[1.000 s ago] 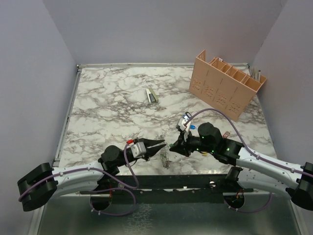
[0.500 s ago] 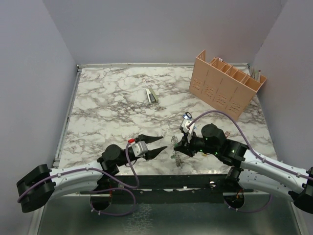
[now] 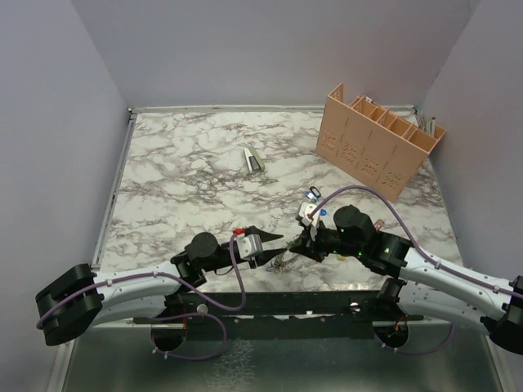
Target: Remove the keys from the keyring
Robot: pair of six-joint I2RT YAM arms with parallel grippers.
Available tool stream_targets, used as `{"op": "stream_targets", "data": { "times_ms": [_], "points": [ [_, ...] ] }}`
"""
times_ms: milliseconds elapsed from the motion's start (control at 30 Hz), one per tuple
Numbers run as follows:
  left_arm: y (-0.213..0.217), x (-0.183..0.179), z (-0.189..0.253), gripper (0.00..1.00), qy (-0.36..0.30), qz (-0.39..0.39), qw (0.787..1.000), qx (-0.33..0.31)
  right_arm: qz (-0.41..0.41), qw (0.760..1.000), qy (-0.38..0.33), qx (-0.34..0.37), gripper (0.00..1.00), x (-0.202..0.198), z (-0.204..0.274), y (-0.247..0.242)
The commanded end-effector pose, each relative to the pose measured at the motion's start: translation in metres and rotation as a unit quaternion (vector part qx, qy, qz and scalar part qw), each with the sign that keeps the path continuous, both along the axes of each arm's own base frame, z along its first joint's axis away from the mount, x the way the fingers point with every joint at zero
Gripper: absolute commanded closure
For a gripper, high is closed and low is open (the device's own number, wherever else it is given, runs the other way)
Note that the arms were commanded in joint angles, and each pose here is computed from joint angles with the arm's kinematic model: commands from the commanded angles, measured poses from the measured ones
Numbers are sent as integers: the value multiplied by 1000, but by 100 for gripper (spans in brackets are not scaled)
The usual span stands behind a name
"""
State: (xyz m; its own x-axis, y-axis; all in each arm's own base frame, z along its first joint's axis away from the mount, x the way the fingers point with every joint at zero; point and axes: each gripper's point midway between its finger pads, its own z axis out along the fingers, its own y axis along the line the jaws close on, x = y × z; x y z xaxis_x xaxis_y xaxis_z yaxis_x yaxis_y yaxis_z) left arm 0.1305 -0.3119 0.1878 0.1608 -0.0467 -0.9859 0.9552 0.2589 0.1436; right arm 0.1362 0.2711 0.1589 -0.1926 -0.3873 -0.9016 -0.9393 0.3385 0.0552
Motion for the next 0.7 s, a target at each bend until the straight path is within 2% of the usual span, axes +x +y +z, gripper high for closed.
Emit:
{"op": "stream_targets", "data": {
  "times_ms": [0, 233, 367, 533, 667],
  "points": [
    [-10, -6, -1, 64, -10, -40, 999, 25, 37, 999, -10, 4, 99, -6, 10, 6],
    [-10, 4, -9, 61, 2, -18, 999, 39, 13, 1000, 3, 3, 99, -2, 13, 5],
    [-9, 6, -14, 62, 3, -11, 999, 47, 10, 1000, 9, -7, 99, -3, 11, 2],
    [-6, 10, -15, 60, 3, 4, 999, 49, -28, 999, 30, -13, 99, 4, 9, -1],
    [0, 16, -15, 56, -5, 25, 999, 48, -74, 995, 73, -10, 99, 8, 13, 0]
  ]
}}
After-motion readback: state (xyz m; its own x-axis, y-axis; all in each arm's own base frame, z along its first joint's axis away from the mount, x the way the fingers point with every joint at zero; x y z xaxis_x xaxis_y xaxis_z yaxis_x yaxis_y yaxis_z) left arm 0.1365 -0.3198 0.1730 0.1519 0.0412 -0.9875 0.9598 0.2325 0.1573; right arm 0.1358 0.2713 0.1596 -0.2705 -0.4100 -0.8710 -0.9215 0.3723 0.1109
